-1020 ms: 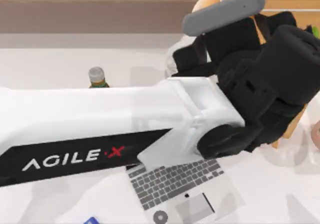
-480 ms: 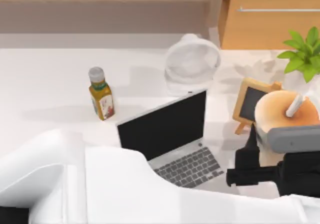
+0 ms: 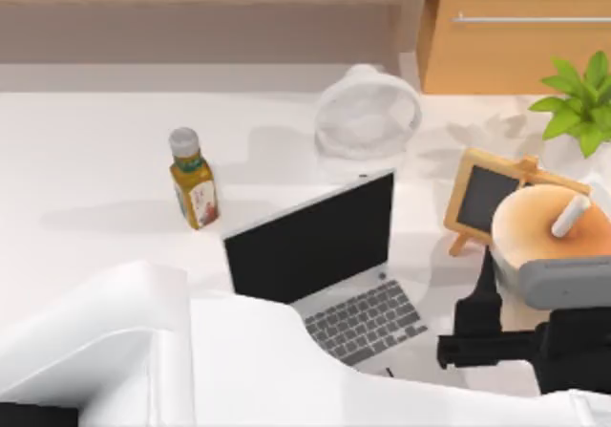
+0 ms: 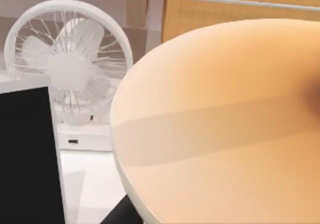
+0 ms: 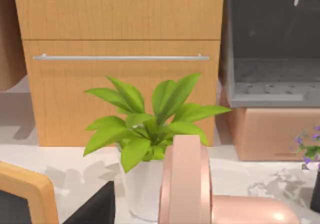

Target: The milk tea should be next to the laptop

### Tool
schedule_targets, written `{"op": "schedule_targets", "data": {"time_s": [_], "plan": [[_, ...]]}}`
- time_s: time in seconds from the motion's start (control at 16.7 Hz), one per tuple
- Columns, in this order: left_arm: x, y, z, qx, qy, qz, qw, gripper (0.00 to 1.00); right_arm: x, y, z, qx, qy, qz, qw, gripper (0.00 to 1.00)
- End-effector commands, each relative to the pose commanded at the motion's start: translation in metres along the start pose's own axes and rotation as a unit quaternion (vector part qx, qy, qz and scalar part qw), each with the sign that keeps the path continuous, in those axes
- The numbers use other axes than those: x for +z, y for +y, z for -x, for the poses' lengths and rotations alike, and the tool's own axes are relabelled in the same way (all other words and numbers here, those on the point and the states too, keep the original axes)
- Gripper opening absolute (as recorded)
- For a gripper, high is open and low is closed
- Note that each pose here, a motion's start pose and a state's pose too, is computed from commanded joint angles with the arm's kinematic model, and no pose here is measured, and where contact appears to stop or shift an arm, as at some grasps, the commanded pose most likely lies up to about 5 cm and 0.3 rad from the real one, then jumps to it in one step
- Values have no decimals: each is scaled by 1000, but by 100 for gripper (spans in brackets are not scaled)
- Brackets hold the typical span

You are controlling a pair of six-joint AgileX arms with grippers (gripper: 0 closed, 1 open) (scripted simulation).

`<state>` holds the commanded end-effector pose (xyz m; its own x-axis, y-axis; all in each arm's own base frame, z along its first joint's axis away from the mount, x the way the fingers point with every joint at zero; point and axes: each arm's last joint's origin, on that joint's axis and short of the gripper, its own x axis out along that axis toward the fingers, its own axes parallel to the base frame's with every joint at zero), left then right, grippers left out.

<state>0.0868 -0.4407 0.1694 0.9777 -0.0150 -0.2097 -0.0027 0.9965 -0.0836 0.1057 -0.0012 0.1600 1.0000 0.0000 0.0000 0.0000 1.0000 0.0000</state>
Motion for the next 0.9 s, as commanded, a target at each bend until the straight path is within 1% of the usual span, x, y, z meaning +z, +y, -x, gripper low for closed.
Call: {"op": "schedule_targets", "data": {"time_s": [0.54, 0.9], "plan": [[-10, -2, -1, -11, 18, -9, 1000, 0, 0, 0, 0, 0, 0, 0, 1000, 100], [-14, -4, 0, -8, 5, -1, 1000, 0, 0, 0, 0, 0, 0, 0, 1000, 100]]}}
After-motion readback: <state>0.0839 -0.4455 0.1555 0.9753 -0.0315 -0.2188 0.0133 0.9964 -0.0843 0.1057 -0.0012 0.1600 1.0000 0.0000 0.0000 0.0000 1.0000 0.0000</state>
